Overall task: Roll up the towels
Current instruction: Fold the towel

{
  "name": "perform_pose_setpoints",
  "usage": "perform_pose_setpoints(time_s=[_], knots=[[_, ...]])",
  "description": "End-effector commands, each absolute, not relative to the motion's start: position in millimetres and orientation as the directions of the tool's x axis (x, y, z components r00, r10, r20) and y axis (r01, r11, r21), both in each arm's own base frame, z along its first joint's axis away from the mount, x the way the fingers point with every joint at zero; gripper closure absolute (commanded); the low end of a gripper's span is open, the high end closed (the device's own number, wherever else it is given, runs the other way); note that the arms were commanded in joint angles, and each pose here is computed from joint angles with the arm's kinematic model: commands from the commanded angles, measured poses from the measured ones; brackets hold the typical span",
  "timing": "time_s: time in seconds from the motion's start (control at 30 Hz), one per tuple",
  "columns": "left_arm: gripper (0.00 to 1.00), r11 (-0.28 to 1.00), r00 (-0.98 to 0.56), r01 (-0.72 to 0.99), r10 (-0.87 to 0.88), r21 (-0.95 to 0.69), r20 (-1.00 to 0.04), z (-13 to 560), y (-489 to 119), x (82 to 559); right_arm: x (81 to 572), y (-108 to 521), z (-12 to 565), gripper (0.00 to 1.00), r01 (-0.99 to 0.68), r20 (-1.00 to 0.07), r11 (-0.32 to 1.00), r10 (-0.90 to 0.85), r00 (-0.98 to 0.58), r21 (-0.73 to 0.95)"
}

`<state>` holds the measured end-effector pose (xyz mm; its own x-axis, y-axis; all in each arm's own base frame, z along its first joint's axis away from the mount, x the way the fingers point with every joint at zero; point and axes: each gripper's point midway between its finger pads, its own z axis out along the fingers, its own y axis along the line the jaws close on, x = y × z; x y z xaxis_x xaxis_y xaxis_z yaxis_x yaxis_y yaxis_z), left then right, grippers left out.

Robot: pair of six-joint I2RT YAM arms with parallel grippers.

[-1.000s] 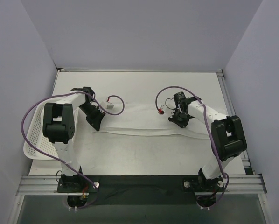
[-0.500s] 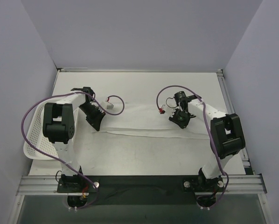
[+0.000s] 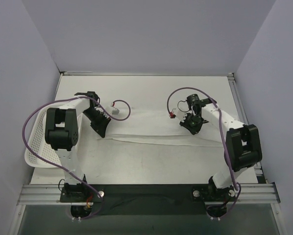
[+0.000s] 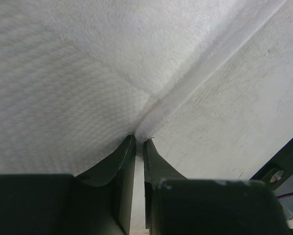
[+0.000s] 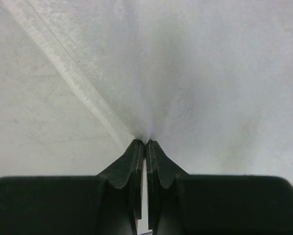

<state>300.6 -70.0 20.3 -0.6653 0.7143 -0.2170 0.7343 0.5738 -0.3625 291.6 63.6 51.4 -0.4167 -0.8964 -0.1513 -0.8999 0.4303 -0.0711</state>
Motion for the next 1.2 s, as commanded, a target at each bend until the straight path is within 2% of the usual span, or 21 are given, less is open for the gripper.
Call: perform_pose_setpoints(time_s=[0.0,0.13,0.33,0.6,0.97,1.0,1.03,1.07,1.1,1.17], knots=[[1.0,0.585,-0.676,0.725,0.705,-0.364,-0.213,13.0,-63.2,301.8,271.8,49.4,91.7,1.0,-0.911,-0.127,0.403,-0.911,-0.391,-0.084],[1.0,0.593,-0.685,0.717,0.696,-0.366,-0.216,15.4,-61.2,300.5,260.5,49.9,96.8,1.0,-0.92,-0.129,0.386,-0.918,-0.376,-0.068],[1.0,0.592,-0.691,0.709,0.691,-0.383,-0.209,11.9,-63.1,297.1,230.6,50.9,41.6,1.0,-0.923,-0.017,0.378,-0.925,-0.38,0.072],[1.0,0.602,-0.699,0.699,0.689,-0.386,-0.193,8.2,-61.2,295.7,230.7,49.0,3.3,1.0,-0.911,0.043,0.399,-0.917,-0.396,0.108],[1.0,0.594,-0.69,0.712,0.691,-0.375,-0.214,15.1,-57.2,294.3,241.8,47.8,3.0,1.0,-0.91,0.059,0.407,-0.913,-0.403,0.083],[0.92,0.581,-0.683,0.718,0.694,-0.384,-0.227,17.3,-59.5,292.4,240.6,47.1,3.0,1.0,-0.91,0.063,0.407,-0.913,-0.402,0.085],[0.86,0.572,-0.673,0.729,0.698,-0.376,-0.245,23.7,-59.3,291.8,239.7,47.4,3.8,0.96,-0.909,0.063,0.407,-0.913,-0.403,0.09],[0.8,0.548,-0.656,0.743,0.711,-0.385,-0.253,27.8,-60.2,287.3,236.1,47.0,5.6,0.89,-0.908,0.068,0.406,-0.914,-0.401,0.103],[0.74,0.533,-0.65,0.748,0.709,-0.396,-0.275,33.0,-63.6,285.5,236.9,48.3,10.8,0.77,-0.907,0.056,0.408,-0.913,-0.405,0.1],[0.66,0.504,-0.629,0.766,0.715,-0.399,-0.305,46.9,-66.0,280.8,231.3,52.6,20.4,0.68,-0.896,0.029,0.425,-0.905,-0.425,0.129]])
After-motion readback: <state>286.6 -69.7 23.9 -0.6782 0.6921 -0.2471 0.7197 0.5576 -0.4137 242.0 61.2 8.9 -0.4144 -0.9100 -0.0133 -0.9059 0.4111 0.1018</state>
